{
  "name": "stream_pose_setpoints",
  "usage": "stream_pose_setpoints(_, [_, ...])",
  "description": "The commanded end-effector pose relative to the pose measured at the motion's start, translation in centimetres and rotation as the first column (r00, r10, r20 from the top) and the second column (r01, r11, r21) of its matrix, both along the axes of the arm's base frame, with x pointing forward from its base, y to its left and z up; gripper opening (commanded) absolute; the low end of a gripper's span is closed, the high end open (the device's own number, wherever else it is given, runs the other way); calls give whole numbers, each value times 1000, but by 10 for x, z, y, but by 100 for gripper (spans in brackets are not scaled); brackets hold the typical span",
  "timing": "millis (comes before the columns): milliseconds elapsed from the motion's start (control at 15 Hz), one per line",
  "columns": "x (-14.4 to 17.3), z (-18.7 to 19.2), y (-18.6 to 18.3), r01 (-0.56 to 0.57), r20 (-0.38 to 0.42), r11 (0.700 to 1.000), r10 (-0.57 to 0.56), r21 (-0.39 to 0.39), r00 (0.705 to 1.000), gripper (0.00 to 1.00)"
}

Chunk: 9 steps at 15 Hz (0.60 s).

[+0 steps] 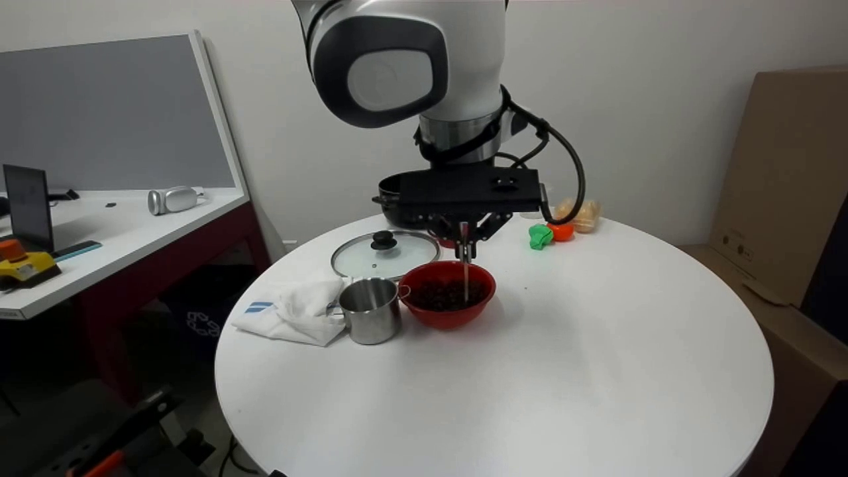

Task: Pick up the spoon from the silver pot and stir the contents in the orange bowl.

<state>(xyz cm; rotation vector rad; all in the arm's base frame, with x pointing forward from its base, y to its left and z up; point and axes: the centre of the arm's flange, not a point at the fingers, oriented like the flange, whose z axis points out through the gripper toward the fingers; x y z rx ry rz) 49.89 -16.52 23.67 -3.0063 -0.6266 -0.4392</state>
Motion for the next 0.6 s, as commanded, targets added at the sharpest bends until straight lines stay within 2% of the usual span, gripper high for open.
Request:
stream_pose_setpoints(0, [-12,7,-14,33,3,999,-33,8,999,1])
stream_pose_setpoints(267, [-5,12,-19,40,19,999,-40,1,999,1])
stream_pose_setpoints(533, [14,24,-7,9,51,1000,-8,-8,999,1])
